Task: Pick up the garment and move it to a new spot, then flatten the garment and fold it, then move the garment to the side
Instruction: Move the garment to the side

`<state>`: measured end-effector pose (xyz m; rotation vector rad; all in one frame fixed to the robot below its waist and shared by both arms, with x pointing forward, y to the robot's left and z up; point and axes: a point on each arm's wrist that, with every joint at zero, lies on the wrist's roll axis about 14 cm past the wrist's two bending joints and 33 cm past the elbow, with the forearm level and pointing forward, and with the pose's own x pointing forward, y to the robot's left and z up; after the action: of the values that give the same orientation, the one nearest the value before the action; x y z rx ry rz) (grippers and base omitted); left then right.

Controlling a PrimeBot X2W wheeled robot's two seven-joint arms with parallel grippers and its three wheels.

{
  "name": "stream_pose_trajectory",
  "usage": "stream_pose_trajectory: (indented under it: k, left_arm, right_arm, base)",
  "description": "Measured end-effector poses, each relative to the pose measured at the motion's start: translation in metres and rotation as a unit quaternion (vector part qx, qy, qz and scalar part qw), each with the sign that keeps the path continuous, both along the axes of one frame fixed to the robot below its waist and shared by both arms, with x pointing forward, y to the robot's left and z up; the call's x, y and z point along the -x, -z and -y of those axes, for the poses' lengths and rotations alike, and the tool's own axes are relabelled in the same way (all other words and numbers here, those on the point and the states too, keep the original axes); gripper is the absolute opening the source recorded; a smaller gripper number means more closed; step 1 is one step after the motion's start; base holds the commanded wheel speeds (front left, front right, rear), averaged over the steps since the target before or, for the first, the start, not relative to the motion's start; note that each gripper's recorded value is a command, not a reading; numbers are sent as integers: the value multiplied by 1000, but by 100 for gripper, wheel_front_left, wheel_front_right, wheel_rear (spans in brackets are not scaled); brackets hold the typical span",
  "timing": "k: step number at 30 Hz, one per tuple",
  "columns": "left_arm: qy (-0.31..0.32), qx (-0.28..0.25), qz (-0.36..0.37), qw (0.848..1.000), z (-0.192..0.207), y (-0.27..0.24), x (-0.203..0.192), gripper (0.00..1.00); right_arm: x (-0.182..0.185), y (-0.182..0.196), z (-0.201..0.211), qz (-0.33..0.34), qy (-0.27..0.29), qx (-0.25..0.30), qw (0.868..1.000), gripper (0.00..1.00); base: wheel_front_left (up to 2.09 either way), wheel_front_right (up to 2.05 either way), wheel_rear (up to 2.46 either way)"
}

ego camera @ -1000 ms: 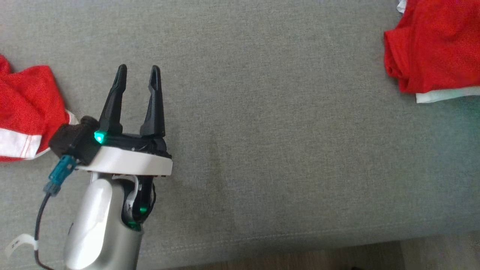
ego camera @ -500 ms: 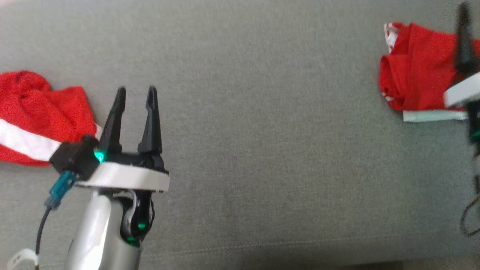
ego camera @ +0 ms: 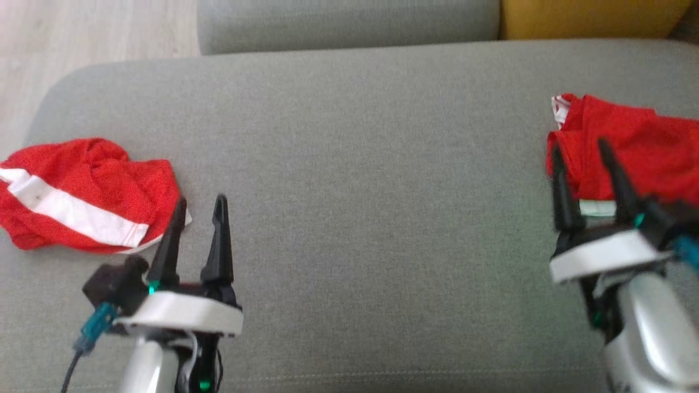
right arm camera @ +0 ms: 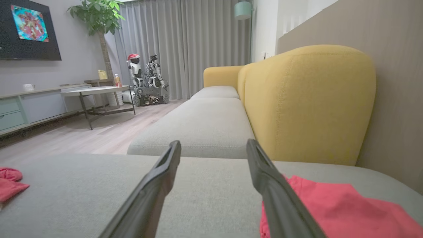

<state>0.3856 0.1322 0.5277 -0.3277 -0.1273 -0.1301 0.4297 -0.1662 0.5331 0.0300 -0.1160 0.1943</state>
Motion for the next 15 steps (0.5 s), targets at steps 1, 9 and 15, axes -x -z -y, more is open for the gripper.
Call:
stream_pose_trajectory:
  k: [1, 9, 15]
  left_arm:
    - [-2, 4, -4, 1000, -1, 2, 4, 100]
    - [9, 9, -24, 1000, 5, 15, 24, 100]
    - [5, 24, -36, 999, 4, 21, 24, 100]
  right_arm:
    - [6, 3, -3, -2, 0, -2, 1000, 100]
    - [40, 17, -13, -13, 13, -7, 1000, 100]
    - [44, 19, -11, -11, 22, -10, 1000, 100]
  base:
    - [0, 0, 0]
    - [0, 0, 0]
    - [0, 0, 0]
